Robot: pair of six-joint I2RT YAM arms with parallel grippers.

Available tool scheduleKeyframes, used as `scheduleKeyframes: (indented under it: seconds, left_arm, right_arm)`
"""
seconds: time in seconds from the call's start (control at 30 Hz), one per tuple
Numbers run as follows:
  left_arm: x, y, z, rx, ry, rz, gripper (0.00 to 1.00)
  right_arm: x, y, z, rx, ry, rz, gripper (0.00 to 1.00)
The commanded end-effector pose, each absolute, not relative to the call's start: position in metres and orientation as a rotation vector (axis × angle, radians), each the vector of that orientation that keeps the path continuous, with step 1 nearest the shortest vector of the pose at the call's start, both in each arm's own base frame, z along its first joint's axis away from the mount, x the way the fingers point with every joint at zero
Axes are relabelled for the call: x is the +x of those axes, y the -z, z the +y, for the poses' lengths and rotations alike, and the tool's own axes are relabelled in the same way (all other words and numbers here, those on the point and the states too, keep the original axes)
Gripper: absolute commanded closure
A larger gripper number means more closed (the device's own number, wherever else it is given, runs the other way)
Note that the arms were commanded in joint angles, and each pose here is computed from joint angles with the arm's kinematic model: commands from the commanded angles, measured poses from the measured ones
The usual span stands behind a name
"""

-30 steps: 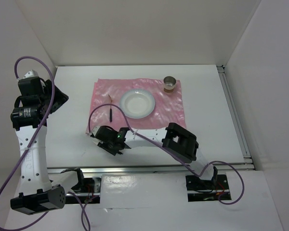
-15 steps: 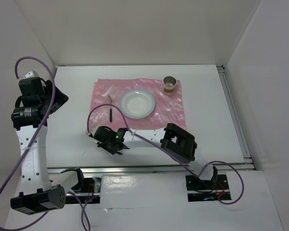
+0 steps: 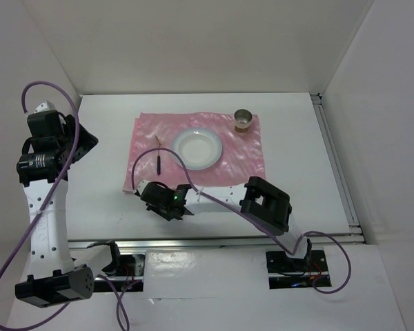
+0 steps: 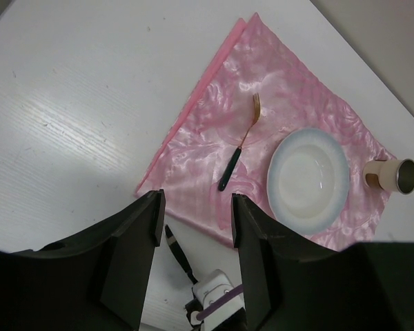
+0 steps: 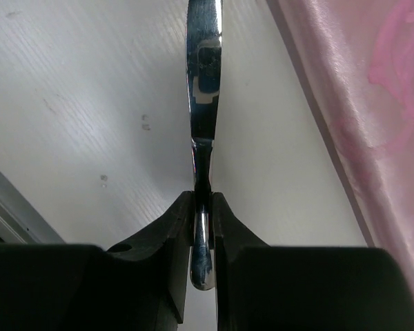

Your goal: Set the dinner table for one person

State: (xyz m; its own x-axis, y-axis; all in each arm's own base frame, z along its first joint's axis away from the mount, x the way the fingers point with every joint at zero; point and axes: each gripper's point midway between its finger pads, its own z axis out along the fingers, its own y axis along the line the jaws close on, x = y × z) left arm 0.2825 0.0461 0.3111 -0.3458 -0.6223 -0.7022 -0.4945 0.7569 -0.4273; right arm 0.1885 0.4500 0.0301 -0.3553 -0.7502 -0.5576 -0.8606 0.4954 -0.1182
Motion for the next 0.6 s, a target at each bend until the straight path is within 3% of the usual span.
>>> scheduleKeyframes:
  seconds: [0.0,0.3,0.57]
  left_arm:
    - [0.287,-0.32,0.05,-0.817,0.155,1.978,0.4]
    - [0.287,-0.32,0.05,-0.817,0.155,1.978,0.4]
    - [0.287,-0.317,0.049,-0.815,0.164,1.989,0.39]
  right_arm:
    - [0.198,-0.079,0.451,-1.246,-0.279,2.092,1.0]
    - [0.194,-0.088,0.421,-1.222,-0.239,2.098,1.0]
    - [0.253,-0.112,0.374,-0.924,-0.211,2.2,1.0]
